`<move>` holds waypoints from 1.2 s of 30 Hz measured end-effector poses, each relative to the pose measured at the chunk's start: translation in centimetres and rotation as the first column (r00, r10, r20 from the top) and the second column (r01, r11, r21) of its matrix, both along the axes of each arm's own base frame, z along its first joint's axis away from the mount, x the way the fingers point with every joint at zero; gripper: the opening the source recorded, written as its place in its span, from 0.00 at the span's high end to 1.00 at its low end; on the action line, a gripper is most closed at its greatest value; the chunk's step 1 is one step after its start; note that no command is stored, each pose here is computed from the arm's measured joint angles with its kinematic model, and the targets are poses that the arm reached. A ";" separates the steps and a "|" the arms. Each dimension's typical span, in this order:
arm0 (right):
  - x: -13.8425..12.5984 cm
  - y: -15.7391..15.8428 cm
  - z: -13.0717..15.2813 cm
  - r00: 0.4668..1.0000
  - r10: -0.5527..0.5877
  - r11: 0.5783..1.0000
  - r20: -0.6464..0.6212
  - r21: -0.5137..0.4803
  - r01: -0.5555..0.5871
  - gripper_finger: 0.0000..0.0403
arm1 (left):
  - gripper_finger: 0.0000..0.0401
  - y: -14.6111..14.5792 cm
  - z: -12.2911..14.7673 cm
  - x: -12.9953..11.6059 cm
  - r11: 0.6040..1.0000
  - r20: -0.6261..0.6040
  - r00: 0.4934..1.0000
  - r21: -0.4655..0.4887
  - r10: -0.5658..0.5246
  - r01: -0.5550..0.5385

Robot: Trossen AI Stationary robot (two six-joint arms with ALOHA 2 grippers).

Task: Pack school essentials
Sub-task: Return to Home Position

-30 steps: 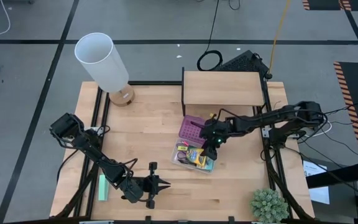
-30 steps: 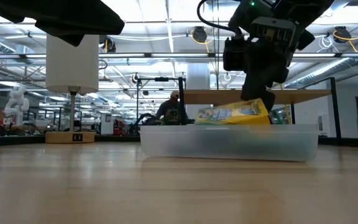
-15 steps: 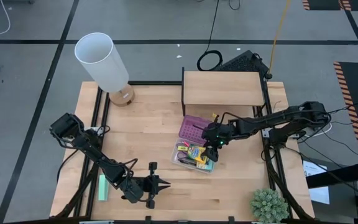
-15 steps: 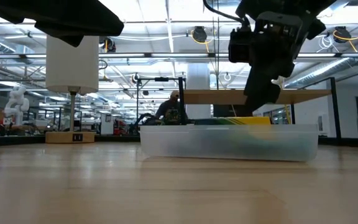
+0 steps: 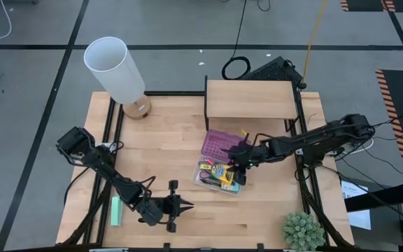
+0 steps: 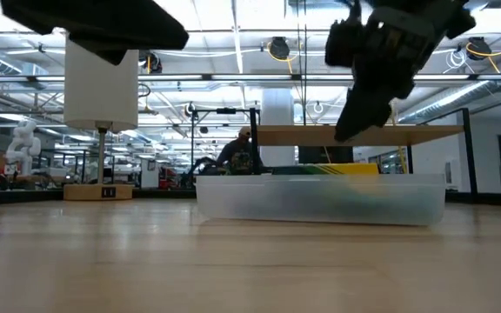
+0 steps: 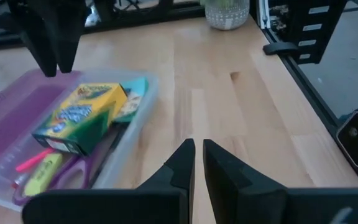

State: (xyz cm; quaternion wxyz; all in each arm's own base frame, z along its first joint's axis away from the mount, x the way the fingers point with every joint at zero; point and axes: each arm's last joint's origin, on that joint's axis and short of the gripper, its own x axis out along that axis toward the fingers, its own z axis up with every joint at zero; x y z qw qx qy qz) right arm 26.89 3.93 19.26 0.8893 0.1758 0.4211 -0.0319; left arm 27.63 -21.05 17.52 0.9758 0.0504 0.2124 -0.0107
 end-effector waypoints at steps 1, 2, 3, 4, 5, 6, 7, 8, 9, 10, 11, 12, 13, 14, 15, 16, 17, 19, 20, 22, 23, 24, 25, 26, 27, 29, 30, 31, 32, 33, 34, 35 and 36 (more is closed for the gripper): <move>-0.2 0.2 0.3 1.000 0.003 1.000 0.015 -0.022 -0.002 0.72 | 0.91 0.1 0.2 0.0 1.000 0.007 1.000 0.009 -0.005 0.004; -0.4 0.5 0.7 0.999 0.010 0.999 0.037 -0.050 -0.008 0.74 | 0.91 0.3 0.6 0.1 1.000 0.016 1.000 0.015 -0.007 0.007; -0.5 0.7 1.2 0.998 0.021 0.997 0.063 -0.082 -0.016 0.76 | 0.91 0.5 1.1 0.1 1.000 0.030 1.000 0.017 -0.008 0.007; -0.7 0.9 1.7 0.996 0.033 0.993 0.088 -0.117 -0.023 0.78 | 0.91 0.8 1.8 0.1 1.000 0.047 0.999 0.020 -0.009 0.008; -1.0 1.0 2.1 0.993 0.043 0.988 0.108 -0.154 -0.026 0.80 | 0.91 1.2 2.6 0.0 1.000 0.062 0.998 0.022 -0.009 0.008; -1.2 1.0 2.6 0.991 0.046 0.982 0.127 -0.187 -0.022 0.82 | 0.91 1.7 3.3 0.0 1.000 0.071 0.997 0.027 -0.005 0.003; -1.4 1.1 3.0 0.988 0.049 0.975 0.146 -0.220 -0.016 0.83 | 0.91 2.3 4.1 0.0 1.000 0.084 0.996 0.026 0.006 -0.008; -1.7 1.0 3.5 0.985 0.051 0.968 0.166 -0.249 -0.008 0.85 | 0.91 3.0 5.0 0.0 0.999 0.099 0.995 0.026 0.020 -0.023; -1.9 1.0 3.9 0.981 0.056 0.962 0.185 -0.274 -0.003 0.86 | 0.91 3.8 5.9 -0.1 0.999 0.115 0.993 0.020 0.031 -0.033; -2.1 0.9 4.3 0.977 0.064 0.955 0.203 -0.296 0.000 0.87 | 0.91 4.6 6.8 -0.1 0.999 0.131 0.991 0.014 0.029 -0.031; -2.3 0.9 4.8 0.972 0.074 0.949 0.221 -0.315 -0.001 0.89 | 0.91 5.3 7.7 -0.2 1.000 0.148 0.989 0.008 0.022 -0.023; -2.5 0.8 5.2 0.968 0.081 0.941 0.236 -0.337 0.003 0.89 | 0.91 6.0 8.6 -0.2 1.000 0.166 0.986 0.002 0.011 -0.011; -2.7 0.7 5.6 0.963 0.094 0.936 0.252 -0.352 0.001 0.90 | 0.91 6.7 9.3 -0.3 1.000 0.181 0.984 0.002 0.000 0.000; -2.9 0.6 6.0 0.957 0.100 0.928 0.273 -0.372 0.009 0.91 | 0.91 7.4 9.9 -0.4 1.000 0.195 0.981 0.002 -0.004 0.004; -3.1 0.5 6.4 0.952 0.108 0.922 0.287 -0.387 0.012 0.92 | 0.91 8.1 10.5 -0.5 1.000 0.211 0.978 0.006 -0.002 0.001; -3.4 0.4 6.7 0.948 0.119 0.917 0.295 -0.400 0.009 0.92 | 0.91 8.7 11.1 -0.6 1.000 0.227 0.974 0.012 0.008 -0.011; -3.6 0.3 7.1 0.943 0.129 0.912 0.307 -0.410 0.008 0.93 | 0.91 9.4 11.6 -0.7 0.999 0.243 0.970 0.015 0.024 -0.028; -4.1 0.2 7.8 0.932 0.151 0.902 0.330 -0.432 0.007 0.94 | 0.91 10.6 12.3 -0.9 0.998 0.257 0.965 0.032 0.048 -0.058; -4.4 0.2 8.1 0.926 0.162 0.897 0.340 -0.442 0.005 0.94 | 0.91 11.1 12.6 -1.0 0.997 0.257 0.965 0.040 0.059 -0.072; -5.0 0.0 8.8 0.913 0.179 0.890 0.366 -0.456 0.009 0.95 | 0.91 12.3 13.0 -0.9 0.996 0.267 0.962 0.050 0.064 -0.080; -5.3 -0.1 9.2 0.907 0.180 0.885 0.382 -0.466 0.021 0.95 | 0.91 12.9 13.2 -0.8 0.996 0.274 0.960 0.054 0.055 -0.072; -5.5 -0.2 9.6 0.901 0.177 0.877 0.396 -0.478 0.038 0.95 | 0.91 13.4 13.4 -0.7 0.997 0.283 0.958 0.052 0.040 -0.057; -5.7 -0.2 9.9 0.895 0.176 0.869 0.409 -0.492 0.054 0.96 | 0.91 13.9 13.6 -0.6 0.998 0.295 0.955 0.046 0.024 -0.039; -5.9 -0.3 10.2 0.888 0.177 0.863 0.424 -0.501 0.067 0.96 | 0.91 14.5 13.8 -0.4 0.999 0.314 0.949 0.037 0.011 -0.024; -6.0 -0.4 10.4 0.881 0.181 0.858 0.437 -0.508 0.076 0.96 | 0.91 14.9 14.0 -0.3 1.000 0.326 0.945 0.030 -0.002 -0.008; -6.2 -0.5 10.8 0.871 0.184 0.847 0.456 -0.523 0.094 0.96 | 0.91 15.8 14.0 -0.1 1.000 0.326 0.945 0.024 -0.010 0.002; -6.2 -0.5 10.9 0.869 0.187 0.844 0.458 -0.528 0.096 0.96 | 0.91 16.1 13.9 0.0 1.000 0.324 0.946 0.023 -0.002 -0.005; -6.2 -0.5 10.9 0.870 0.192 0.840 0.454 -0.534 0.093 0.96 | 0.91 16.3 13.8 0.0 1.000 0.324 0.946 0.020 0.005 -0.013; -6.2 -0.5 10.9 0.870 0.197 0.838 0.452 -0.539 0.091 0.96 | 0.91 16.5 13.7 0.0 1.000 0.329 0.944 0.019 0.012 -0.019; -6.2 -0.5 10.8 0.867 0.200 0.836 0.456 -0.542 0.092 0.96 | 0.91 16.7 13.4 0.0 1.000 0.336 0.942 0.018 0.018 -0.026; -6.2 -0.5 10.5 0.862 0.204 0.833 0.464 -0.544 0.096 0.96 | 0.91 16.9 13.0 0.0 0.999 0.343 0.939 0.016 0.023 -0.031; -6.1 -0.5 10.2 0.857 0.208 0.831 0.472 -0.547 0.100 0.96 | 0.91 17.0 12.4 -0.1 0.999 0.350 0.936 0.014 0.028 -0.035; -6.1 -0.5 9.8 0.850 0.212 0.829 0.483 -0.549 0.106 0.96 | 0.91 17.2 11.7 -0.2 0.999 0.361 0.932 0.006 0.034 -0.039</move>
